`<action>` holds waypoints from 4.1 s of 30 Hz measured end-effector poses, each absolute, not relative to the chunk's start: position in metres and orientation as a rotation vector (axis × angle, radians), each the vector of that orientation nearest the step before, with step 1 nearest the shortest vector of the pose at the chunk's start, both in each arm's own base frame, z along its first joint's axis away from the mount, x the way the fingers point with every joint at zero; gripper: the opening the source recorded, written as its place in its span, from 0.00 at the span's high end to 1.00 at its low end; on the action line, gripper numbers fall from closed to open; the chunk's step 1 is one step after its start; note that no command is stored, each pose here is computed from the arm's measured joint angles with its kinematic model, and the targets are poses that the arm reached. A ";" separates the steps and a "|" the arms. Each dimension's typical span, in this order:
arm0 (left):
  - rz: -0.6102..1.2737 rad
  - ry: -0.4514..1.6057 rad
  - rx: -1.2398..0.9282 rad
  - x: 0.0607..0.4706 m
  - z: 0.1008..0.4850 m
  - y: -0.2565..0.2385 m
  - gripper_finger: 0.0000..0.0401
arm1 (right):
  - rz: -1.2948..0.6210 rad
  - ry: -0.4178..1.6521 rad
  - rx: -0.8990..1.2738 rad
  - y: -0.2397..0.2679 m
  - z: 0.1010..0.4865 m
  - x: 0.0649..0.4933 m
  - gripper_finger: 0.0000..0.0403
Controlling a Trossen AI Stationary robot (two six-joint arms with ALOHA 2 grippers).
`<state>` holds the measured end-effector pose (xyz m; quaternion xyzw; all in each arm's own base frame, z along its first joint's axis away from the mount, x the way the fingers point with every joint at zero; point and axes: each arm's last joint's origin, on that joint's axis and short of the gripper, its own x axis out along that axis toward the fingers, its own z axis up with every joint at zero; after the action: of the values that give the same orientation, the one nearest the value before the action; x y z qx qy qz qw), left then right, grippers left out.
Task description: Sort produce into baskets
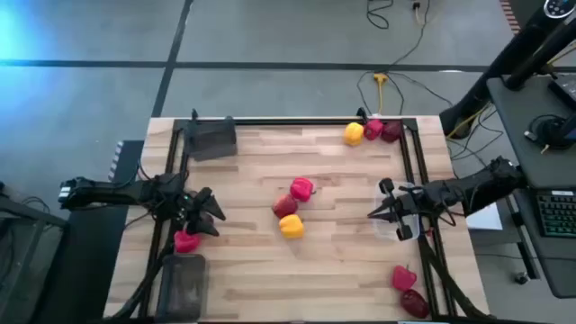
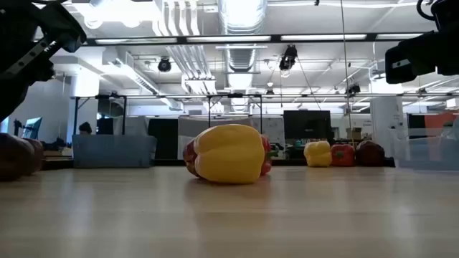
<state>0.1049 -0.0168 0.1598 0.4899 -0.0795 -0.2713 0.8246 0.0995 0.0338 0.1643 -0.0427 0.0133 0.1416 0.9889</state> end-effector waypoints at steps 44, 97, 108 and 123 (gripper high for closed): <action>-0.576 -0.169 1.041 0.105 0.160 -0.017 0.01 | 0.284 0.027 -0.086 0.034 0.164 0.099 0.97; -0.198 -0.535 0.805 0.091 0.266 -0.012 0.01 | 0.232 0.025 -0.113 0.032 0.164 0.100 0.97; -0.033 -0.751 0.908 0.058 0.342 -0.010 0.01 | 0.232 0.025 -0.113 0.032 0.164 0.100 0.97; -0.292 -0.895 0.351 -0.016 0.439 -0.011 0.01 | 0.233 0.025 -0.113 0.032 0.164 0.100 0.97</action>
<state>-0.0162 -0.0107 0.4389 0.1680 -0.4289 -0.1401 0.8764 0.0999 0.0323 0.1644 -0.0563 0.0124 0.1159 0.9916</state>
